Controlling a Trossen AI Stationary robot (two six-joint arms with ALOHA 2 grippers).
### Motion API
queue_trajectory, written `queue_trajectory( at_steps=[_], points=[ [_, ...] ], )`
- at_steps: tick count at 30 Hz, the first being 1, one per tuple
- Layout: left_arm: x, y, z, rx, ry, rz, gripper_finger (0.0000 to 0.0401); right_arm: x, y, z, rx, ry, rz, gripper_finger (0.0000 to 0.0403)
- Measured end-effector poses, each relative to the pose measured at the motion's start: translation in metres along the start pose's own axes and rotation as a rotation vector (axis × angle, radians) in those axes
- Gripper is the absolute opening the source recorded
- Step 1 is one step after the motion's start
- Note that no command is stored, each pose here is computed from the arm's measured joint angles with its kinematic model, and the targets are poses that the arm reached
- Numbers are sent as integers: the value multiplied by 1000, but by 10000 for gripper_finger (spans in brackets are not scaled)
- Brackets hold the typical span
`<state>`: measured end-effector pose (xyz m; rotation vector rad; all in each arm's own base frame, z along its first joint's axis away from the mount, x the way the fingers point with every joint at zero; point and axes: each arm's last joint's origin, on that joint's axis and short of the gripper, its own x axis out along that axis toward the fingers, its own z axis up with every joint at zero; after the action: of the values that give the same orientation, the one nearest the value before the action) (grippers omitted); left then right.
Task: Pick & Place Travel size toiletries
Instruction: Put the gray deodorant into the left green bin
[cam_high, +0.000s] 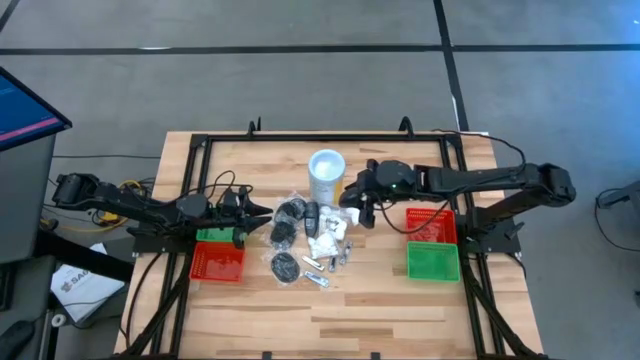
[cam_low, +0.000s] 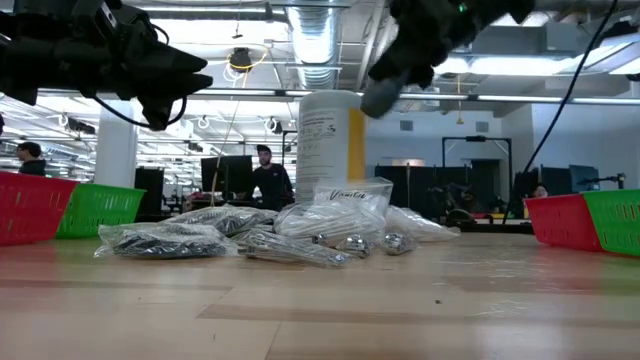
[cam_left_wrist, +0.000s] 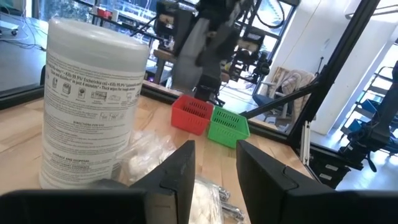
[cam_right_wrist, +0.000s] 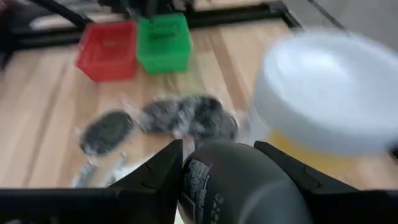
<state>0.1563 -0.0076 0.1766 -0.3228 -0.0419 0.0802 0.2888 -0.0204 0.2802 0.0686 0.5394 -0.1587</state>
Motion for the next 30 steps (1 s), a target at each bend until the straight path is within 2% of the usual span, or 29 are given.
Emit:
queue_trajectory(
  at_steps=[6,10,17,22,26,30],
  points=[
    [0,-2,2,-4,-21,-21,108,3,12,19,-41,-39,33,162],
    [2,-4,1,5,-18,-38,108,16,20,28,-68,-29,46,162],
    [27,-19,6,172,31,-65,111,37,32,46,-110,-30,66,162],
    [54,-24,0,275,104,-30,135,40,40,51,-137,-26,84,162],
    [74,-25,-4,311,131,42,161,40,47,53,-147,-31,100,162],
    [87,-28,-1,343,130,48,183,39,52,51,-156,-25,114,159]
  ],
)
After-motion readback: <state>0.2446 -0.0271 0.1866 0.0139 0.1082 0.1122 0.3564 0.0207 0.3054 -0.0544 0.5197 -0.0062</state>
